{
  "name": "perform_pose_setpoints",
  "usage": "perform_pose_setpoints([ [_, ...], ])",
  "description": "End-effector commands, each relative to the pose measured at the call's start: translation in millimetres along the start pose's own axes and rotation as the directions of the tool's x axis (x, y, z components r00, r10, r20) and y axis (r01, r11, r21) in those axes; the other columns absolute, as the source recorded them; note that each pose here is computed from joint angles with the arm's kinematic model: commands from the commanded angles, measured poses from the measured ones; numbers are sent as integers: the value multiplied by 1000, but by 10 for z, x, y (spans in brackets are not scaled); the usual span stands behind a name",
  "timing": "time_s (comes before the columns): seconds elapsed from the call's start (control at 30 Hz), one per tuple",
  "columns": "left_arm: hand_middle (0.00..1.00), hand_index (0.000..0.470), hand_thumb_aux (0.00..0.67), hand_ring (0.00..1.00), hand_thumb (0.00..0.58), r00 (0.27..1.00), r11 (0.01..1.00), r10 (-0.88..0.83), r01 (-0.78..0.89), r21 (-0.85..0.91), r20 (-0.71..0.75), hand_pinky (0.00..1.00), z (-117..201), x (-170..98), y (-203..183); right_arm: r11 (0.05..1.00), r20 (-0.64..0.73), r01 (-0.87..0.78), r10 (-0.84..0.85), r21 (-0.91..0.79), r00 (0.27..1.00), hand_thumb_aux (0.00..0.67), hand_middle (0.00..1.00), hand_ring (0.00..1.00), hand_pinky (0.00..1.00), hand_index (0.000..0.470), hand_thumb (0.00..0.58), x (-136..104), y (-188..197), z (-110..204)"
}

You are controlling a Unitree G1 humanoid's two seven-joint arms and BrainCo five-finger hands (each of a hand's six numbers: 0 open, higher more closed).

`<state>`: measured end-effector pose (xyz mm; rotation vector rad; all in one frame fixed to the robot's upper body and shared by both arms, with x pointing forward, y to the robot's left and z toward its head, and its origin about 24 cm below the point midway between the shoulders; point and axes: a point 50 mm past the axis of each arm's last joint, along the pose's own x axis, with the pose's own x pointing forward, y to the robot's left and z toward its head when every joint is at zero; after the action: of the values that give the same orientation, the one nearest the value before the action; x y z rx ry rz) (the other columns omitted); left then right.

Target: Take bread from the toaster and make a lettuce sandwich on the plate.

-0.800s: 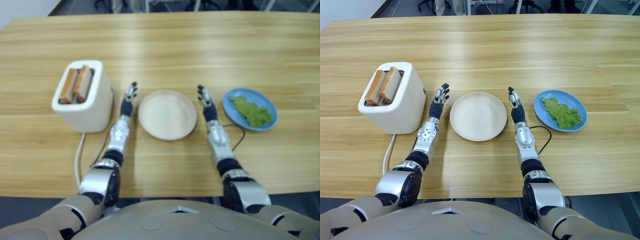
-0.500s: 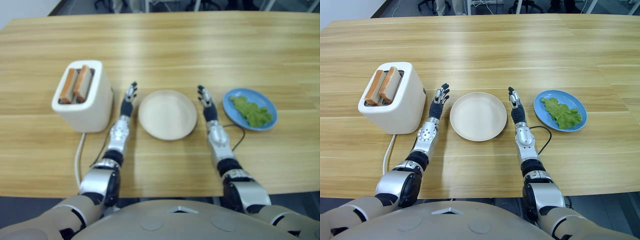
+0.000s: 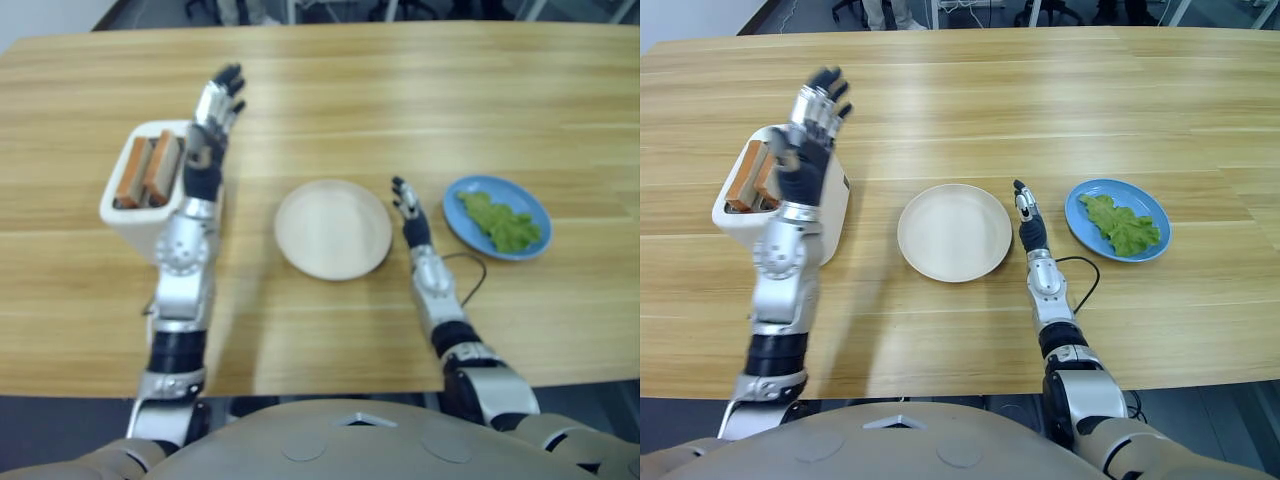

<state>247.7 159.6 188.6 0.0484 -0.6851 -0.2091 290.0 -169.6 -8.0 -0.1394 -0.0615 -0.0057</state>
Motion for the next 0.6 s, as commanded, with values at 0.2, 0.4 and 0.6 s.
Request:
perform_pose_setpoints([
  [0.2, 0, 0, 0, 0, 0, 987, 803, 53, 47, 594, -150, 0, 715, -183, 919, 999, -29, -30, 31, 9, 999, 0, 0, 0, 0, 0, 0, -31, 150, -32],
  [0.4, 0, 0, 0, 0, 0, 883, 302, 228, 337, 892, -411, 0, 601, -442, 1463, 1000, -30, -27, 27, 7, 999, 0, 0, 0, 0, 0, 0, -18, 125, -24],
  [0.6, 0, 0, 0, 0, 0, 778, 109, 316, 539, 835, -543, 0, 216, -657, 1664, 1000, -29, -27, 27, 10, 999, 0, 0, 0, 0, 0, 0, -33, 150, -23],
])
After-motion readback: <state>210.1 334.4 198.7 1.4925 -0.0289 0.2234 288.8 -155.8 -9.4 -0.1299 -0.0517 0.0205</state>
